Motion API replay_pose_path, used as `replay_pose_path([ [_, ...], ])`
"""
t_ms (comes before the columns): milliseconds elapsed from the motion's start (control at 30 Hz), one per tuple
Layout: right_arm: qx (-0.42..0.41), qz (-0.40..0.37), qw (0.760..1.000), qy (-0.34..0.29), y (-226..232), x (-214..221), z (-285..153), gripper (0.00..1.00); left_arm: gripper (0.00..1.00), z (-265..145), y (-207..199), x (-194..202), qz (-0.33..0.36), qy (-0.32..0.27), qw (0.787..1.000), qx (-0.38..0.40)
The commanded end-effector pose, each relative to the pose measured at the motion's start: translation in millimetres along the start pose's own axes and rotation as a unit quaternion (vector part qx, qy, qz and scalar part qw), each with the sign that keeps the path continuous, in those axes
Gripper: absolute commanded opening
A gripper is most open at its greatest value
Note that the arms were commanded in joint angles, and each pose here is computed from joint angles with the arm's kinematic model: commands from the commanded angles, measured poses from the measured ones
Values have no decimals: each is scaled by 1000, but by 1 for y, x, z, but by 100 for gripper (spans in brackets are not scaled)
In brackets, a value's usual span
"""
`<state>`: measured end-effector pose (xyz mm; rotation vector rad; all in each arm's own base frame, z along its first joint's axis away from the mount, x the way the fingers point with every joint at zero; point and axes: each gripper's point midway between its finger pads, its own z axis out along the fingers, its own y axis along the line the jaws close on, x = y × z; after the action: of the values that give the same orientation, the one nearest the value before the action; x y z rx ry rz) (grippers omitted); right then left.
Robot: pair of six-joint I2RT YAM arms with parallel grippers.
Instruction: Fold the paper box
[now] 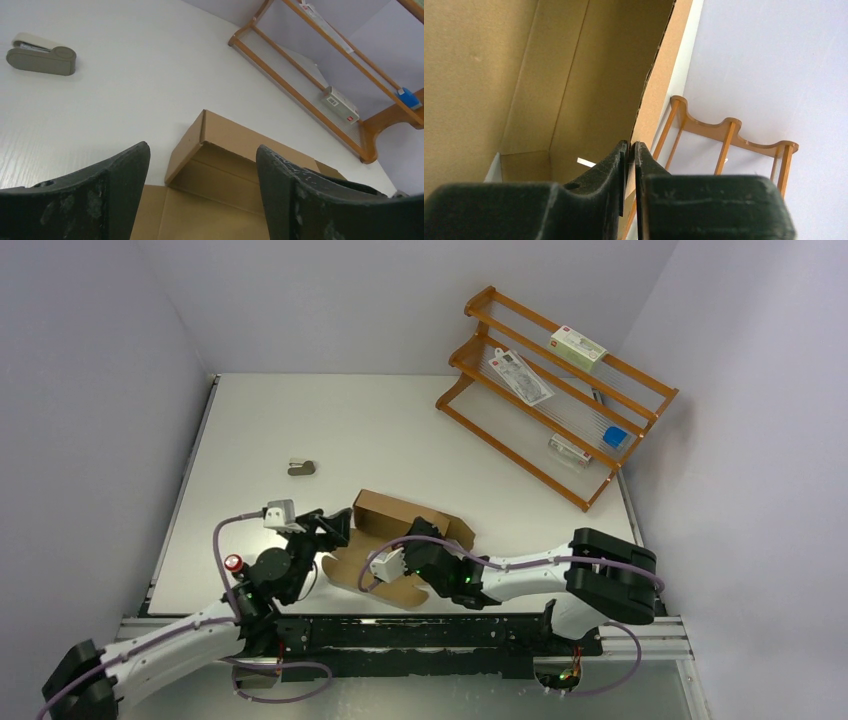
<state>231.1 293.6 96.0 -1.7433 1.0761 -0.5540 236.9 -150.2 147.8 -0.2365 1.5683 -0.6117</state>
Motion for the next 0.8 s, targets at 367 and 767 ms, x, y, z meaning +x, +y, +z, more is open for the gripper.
replay_pose_path([
  [367, -21, 135, 989, -50, -19, -14, -25, 45, 95, -18, -7, -17, 93, 141, 984, -49],
  [767, 8, 426, 900, -88, -61, -21, -68, 100, 97, 18, -21, -35, 116, 184, 974, -67],
])
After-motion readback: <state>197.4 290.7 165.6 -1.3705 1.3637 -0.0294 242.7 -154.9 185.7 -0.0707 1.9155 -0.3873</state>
